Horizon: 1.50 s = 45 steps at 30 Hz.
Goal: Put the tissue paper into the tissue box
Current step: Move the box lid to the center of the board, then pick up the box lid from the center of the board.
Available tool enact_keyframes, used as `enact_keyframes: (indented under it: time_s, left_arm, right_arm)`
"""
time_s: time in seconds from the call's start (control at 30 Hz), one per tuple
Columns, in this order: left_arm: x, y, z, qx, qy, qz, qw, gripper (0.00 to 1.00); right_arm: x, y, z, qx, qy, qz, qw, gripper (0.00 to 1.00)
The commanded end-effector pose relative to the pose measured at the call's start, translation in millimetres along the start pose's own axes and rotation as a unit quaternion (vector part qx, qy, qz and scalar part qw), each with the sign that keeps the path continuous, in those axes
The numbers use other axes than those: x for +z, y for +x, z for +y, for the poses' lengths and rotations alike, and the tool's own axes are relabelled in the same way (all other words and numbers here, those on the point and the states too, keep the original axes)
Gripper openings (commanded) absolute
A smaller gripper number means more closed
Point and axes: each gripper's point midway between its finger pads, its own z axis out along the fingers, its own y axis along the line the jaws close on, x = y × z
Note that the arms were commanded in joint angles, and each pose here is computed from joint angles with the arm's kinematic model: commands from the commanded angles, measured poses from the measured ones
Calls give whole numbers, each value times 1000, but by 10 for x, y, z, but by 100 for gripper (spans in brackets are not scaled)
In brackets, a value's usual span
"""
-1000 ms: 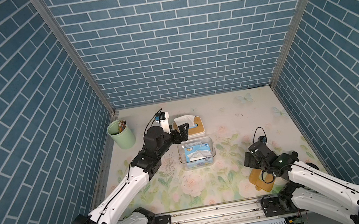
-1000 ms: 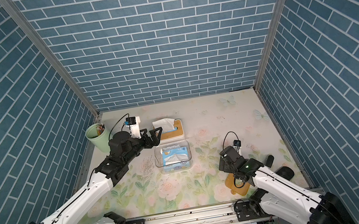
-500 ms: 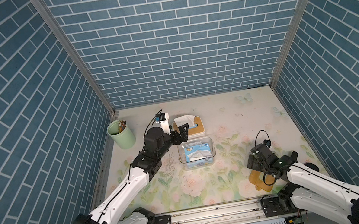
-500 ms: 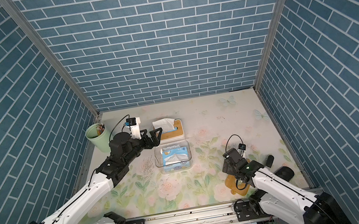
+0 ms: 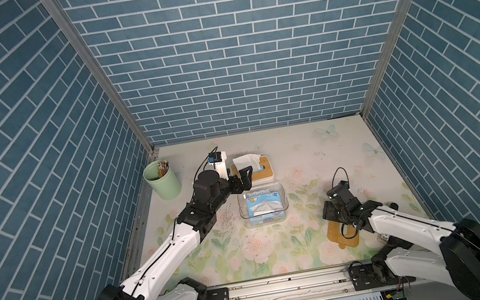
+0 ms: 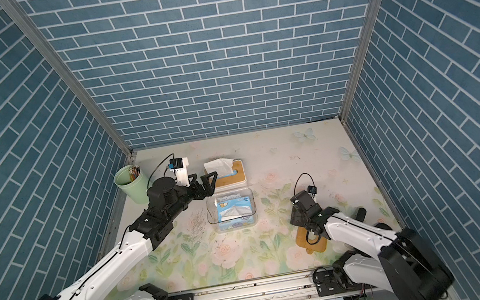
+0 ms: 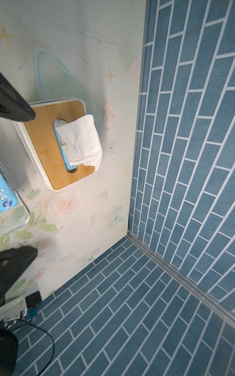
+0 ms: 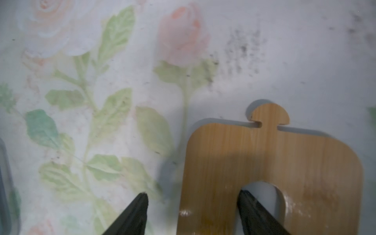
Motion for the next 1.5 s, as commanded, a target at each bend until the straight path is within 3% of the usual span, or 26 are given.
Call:
enact_keyframes:
  time_s: [0.0, 0.33, 0.6, 0.9, 1.17, 1.47]
  left_arm:
    - [17, -10, -17, 11, 2, -4, 1000, 100]
    - [45, 36, -13, 17, 4, 5, 1000, 100]
    - [68, 61, -19, 19, 7, 11, 1000, 100]
    - [71, 64, -21, 20, 7, 13, 1000, 100]
    - [68, 46, -30, 22, 6, 13, 1000, 100]
    - [75, 22, -22, 17, 2, 12, 1000, 100]
  right_arm:
    - [74, -186, 470, -81, -31, 2, 996, 73]
    - [67, -59, 403, -228, 8, 80, 970, 77]
    - [74, 206, 326, -247, 7, 146, 958, 75]
    - [146, 367, 241, -259, 28, 176, 949, 63]
    - [180, 287, 304, -273, 19, 168, 947, 46]
    - [49, 32, 477, -279, -20, 105, 954, 36]
